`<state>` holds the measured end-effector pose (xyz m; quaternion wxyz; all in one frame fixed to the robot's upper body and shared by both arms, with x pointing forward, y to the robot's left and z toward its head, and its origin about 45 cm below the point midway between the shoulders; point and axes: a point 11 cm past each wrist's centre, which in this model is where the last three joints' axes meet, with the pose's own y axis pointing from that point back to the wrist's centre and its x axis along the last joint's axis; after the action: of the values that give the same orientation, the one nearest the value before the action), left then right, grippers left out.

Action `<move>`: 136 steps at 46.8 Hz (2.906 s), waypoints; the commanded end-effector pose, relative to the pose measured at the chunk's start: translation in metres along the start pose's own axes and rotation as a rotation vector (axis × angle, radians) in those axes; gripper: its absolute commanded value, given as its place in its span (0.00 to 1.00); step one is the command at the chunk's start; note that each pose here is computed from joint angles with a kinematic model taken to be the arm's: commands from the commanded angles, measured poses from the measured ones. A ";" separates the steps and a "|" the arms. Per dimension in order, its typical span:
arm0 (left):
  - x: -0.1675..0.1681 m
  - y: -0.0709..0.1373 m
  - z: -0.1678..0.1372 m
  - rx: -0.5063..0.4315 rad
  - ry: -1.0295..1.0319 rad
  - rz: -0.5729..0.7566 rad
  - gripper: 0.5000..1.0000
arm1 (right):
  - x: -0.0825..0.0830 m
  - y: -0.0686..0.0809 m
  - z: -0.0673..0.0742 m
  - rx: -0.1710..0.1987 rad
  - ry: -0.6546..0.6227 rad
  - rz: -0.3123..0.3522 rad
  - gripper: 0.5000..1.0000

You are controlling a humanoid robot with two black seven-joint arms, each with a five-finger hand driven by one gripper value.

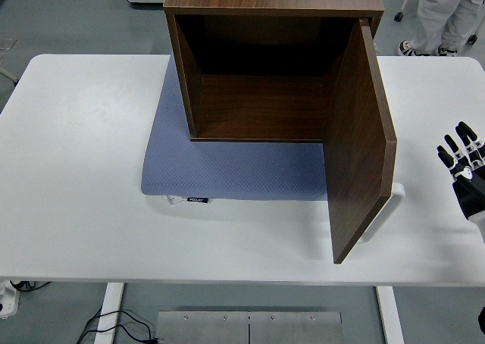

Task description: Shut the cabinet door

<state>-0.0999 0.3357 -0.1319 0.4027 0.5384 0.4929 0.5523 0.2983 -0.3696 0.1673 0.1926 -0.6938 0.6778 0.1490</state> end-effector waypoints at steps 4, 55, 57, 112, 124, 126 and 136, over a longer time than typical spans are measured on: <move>0.000 0.000 0.000 0.000 0.001 0.000 1.00 | 0.000 0.000 0.000 0.000 0.001 -0.001 1.00; 0.000 0.000 0.000 0.000 0.001 0.002 1.00 | 0.003 0.002 -0.001 -0.005 0.008 0.003 1.00; 0.000 0.000 0.000 0.000 0.001 0.002 1.00 | 0.003 0.002 -0.001 -0.005 0.009 0.004 1.00; 0.000 0.000 0.000 0.000 0.001 0.002 1.00 | 0.003 0.000 -0.004 -0.001 0.014 -0.006 1.00; 0.000 0.000 0.000 0.000 0.001 0.002 1.00 | 0.008 -0.001 -0.011 0.001 0.038 -0.007 1.00; 0.000 0.000 0.000 0.000 0.001 0.002 1.00 | 0.009 -0.001 -0.013 0.001 0.044 -0.007 1.00; 0.000 0.000 0.000 0.000 0.001 0.002 1.00 | 0.015 -0.003 -0.025 0.011 0.077 -0.008 1.00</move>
<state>-0.0999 0.3359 -0.1318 0.4022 0.5385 0.4925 0.5529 0.2997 -0.3912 0.1799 0.1716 -0.7008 0.6815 0.1222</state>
